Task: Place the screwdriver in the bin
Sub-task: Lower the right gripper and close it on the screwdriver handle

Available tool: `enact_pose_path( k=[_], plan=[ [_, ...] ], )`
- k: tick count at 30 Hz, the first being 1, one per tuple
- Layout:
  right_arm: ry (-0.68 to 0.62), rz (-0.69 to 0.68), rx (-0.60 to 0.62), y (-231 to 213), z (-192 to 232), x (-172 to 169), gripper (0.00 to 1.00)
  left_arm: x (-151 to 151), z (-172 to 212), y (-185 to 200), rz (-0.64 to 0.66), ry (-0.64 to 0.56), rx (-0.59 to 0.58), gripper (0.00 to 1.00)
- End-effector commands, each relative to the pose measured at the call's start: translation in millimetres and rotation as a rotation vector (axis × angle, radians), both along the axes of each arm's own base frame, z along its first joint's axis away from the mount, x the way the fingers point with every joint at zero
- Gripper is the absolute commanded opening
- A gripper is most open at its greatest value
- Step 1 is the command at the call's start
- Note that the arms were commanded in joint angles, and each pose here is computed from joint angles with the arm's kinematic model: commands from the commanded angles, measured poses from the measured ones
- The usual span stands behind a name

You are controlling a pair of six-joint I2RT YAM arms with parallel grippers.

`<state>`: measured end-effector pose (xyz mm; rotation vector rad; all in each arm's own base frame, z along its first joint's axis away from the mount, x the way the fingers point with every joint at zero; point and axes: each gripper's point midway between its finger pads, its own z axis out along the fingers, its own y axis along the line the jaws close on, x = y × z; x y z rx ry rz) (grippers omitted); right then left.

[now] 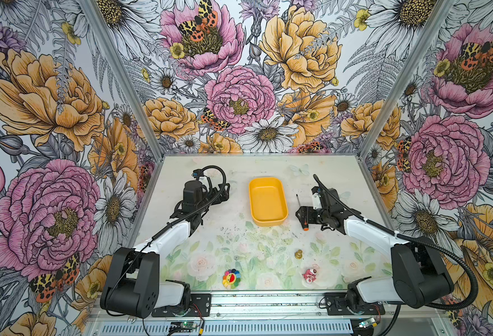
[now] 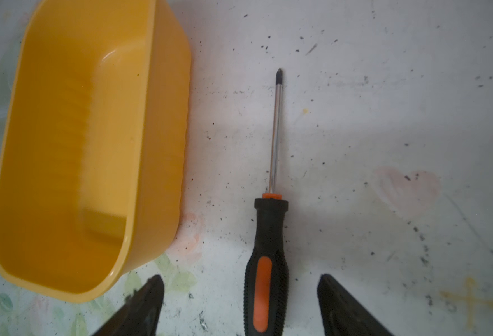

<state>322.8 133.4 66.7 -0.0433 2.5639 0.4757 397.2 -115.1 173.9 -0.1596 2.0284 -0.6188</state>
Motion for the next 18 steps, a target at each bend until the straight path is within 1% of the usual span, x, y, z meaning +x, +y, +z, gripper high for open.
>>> enact_pose_path(
  k=[1, 9, 18],
  plan=[
    [0.03, -0.03, -0.04, -3, -10, 0, 0.8, -2, 0, -8, -0.027, 0.024, -0.025, 0.99],
    [0.049, -0.065, -0.11, -6, -22, 3, 0.75, -5, -3, -11, -0.047, 0.033, -0.031, 0.99],
    [0.057, -0.087, -0.162, -6, -31, 6, 0.63, -8, -1, -12, -0.055, 0.033, -0.036, 0.99]
  ],
)
